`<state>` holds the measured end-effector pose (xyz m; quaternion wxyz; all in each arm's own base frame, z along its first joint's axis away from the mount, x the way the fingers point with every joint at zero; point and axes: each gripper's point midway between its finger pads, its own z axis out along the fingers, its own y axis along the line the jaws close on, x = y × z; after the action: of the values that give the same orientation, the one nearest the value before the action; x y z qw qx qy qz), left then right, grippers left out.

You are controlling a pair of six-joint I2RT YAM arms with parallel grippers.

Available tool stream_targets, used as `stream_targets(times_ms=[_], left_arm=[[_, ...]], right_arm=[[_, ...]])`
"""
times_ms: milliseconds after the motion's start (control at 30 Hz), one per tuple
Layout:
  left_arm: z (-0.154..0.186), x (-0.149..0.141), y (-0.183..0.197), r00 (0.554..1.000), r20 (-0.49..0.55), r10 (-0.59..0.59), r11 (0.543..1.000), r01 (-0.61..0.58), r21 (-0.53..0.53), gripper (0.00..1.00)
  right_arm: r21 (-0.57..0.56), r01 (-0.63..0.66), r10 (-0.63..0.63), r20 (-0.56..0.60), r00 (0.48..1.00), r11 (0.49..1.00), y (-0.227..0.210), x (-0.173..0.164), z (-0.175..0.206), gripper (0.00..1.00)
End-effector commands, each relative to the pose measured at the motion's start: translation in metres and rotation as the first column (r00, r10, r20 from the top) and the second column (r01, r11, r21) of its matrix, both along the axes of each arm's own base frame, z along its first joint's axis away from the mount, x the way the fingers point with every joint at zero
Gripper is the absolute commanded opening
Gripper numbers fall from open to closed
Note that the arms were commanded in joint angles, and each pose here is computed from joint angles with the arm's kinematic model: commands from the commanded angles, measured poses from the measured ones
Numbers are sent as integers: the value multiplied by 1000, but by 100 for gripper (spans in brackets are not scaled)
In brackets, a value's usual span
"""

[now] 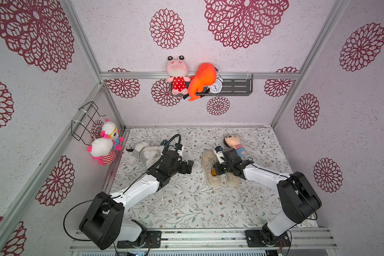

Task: Remove the insole from the shoe
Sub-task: Move the shoe to the center of the board.

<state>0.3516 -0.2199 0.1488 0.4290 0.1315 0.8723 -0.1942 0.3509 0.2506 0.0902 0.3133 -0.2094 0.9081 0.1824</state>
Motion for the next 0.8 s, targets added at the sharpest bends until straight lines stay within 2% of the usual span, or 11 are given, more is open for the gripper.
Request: stream_targets(times_ms=[0,133,300,433,500,567,633,767], left_arm=[[-6,-10,-13,992,-36,-121,992,122,11,91],[-14,-17,-19,982,-55,-180,984,180,-5,86],[-20,-10,-25,971,-77,-226,974,222,-56,74],[-20,-4,-37,955,-101,-279,956,267,-120,73],[-25,1,-39,953,-113,-280,958,268,-105,79],[-29,2,-42,949,-122,-292,954,280,-107,80],[-29,1,-47,940,-123,-318,945,304,-124,80],[-35,-3,-58,914,-153,-377,922,353,-161,74]], right_arm=[[64,-106,99,110,989,992,35,13,31,1],[46,-145,139,114,984,988,43,18,27,1],[-27,-158,160,104,982,987,34,14,19,1],[-73,-153,160,105,981,986,21,7,17,1],[-69,-134,141,100,985,989,18,5,19,8],[-65,-101,107,95,990,993,14,5,20,15],[-53,-71,76,100,992,996,11,5,24,20],[41,-8,4,115,993,999,13,5,52,38]])
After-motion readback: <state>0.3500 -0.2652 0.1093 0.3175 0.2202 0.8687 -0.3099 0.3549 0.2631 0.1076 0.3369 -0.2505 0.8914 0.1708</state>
